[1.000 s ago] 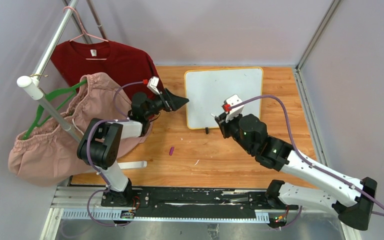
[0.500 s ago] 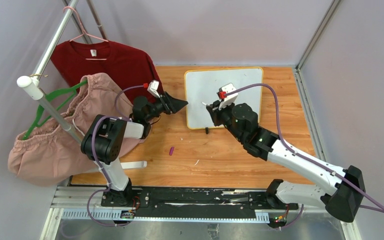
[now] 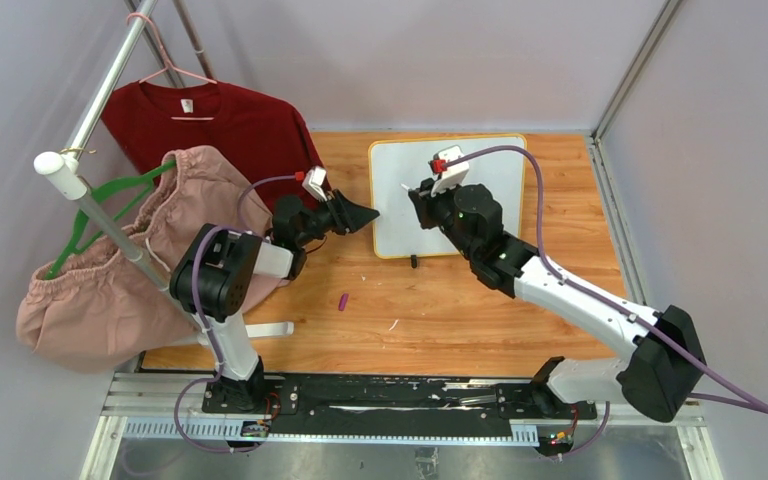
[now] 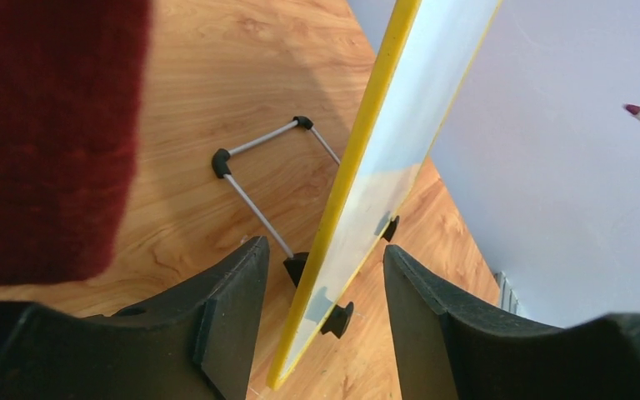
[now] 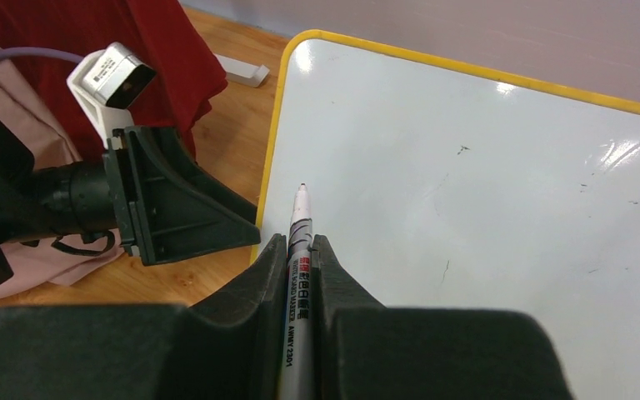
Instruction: Write a sentence on the whiteboard
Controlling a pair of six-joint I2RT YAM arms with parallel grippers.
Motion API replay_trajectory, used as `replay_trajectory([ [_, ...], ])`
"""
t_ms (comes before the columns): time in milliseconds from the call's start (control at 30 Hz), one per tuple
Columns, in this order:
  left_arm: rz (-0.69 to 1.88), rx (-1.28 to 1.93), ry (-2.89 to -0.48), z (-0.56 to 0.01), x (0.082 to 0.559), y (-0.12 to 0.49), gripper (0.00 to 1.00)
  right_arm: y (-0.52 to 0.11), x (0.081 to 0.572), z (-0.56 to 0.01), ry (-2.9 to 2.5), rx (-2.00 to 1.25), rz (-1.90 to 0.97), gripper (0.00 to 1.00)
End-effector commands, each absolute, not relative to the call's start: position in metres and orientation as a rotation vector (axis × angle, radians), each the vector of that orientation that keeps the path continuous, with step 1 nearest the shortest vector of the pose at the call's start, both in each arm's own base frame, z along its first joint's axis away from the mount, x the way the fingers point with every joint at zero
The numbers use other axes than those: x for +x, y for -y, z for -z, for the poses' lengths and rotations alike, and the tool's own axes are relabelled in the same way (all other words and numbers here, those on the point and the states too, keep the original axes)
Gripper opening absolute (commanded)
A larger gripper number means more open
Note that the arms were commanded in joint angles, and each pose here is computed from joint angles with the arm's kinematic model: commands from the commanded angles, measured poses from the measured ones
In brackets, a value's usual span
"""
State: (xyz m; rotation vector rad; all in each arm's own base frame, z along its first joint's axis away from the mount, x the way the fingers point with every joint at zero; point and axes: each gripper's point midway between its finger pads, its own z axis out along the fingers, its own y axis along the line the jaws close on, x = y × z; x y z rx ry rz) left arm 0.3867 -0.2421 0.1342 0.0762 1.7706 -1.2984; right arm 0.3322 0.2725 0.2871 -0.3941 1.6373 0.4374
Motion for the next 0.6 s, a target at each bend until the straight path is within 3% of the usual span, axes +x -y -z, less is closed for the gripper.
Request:
replay_trajectory([
  [0,1.298,0.13,-1.75,-0.136,0.385,0.248,0.57,-0.27,0.348,-0.306,-1.58,-0.367,-0.434,0.0],
  [567,1.287,0.145,-1.775,-0.128,0.383,0.251,0.46,-0.285,0.375,-0.294,-1.58,-0.417,-0.397,0.0],
])
